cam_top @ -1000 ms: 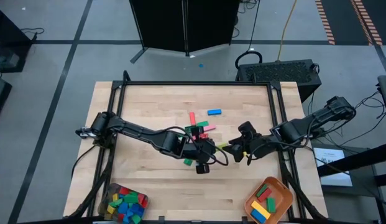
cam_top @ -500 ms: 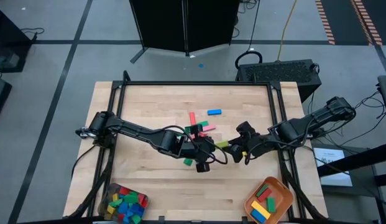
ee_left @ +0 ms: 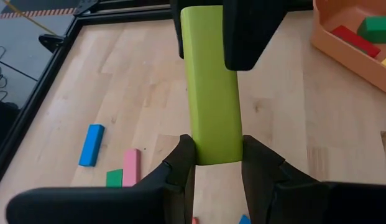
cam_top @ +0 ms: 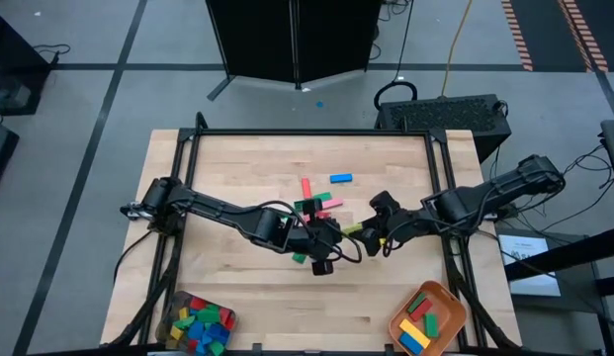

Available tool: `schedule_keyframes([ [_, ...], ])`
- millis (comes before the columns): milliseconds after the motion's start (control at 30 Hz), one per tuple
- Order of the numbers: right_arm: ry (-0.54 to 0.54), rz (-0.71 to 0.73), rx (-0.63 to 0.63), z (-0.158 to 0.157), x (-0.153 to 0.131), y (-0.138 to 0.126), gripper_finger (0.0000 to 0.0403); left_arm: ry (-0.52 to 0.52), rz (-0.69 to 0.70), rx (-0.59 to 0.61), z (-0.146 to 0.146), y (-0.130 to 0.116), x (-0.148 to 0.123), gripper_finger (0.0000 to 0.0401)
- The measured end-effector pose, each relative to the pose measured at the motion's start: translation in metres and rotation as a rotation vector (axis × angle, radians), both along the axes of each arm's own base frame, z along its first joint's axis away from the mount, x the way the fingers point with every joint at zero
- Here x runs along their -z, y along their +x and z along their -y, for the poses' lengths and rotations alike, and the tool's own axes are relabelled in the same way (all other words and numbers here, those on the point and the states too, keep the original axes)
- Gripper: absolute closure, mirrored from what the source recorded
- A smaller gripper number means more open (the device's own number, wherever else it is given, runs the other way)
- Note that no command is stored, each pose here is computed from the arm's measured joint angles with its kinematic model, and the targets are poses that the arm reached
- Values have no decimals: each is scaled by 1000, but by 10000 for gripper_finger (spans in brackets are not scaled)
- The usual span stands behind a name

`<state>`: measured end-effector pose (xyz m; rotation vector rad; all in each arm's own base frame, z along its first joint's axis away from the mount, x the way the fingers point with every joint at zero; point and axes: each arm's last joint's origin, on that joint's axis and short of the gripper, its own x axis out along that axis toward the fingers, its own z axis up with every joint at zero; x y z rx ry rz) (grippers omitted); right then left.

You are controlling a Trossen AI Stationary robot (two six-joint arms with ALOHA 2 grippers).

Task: Sort blocks by size
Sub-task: Put the light green rectangular block into the orange bin

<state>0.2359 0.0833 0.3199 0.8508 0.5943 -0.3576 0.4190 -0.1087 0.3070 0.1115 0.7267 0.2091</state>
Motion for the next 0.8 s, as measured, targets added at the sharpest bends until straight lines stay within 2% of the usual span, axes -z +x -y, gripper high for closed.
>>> schedule_keyframes([
  [267,-6,-15,-17,-1,5,6,252,4,7,-1,2,0,0,316],
  [600,-4,-1,-18,-1,3,6,355,10,6,-1,3,-1,0,317],
  [733,-34,-35,-34,0,6,5,361,3,11,3,4,0,-1,337],
  [800,-29,-31,-29,0,6,5,361,2,14,7,4,0,-1,329],
])
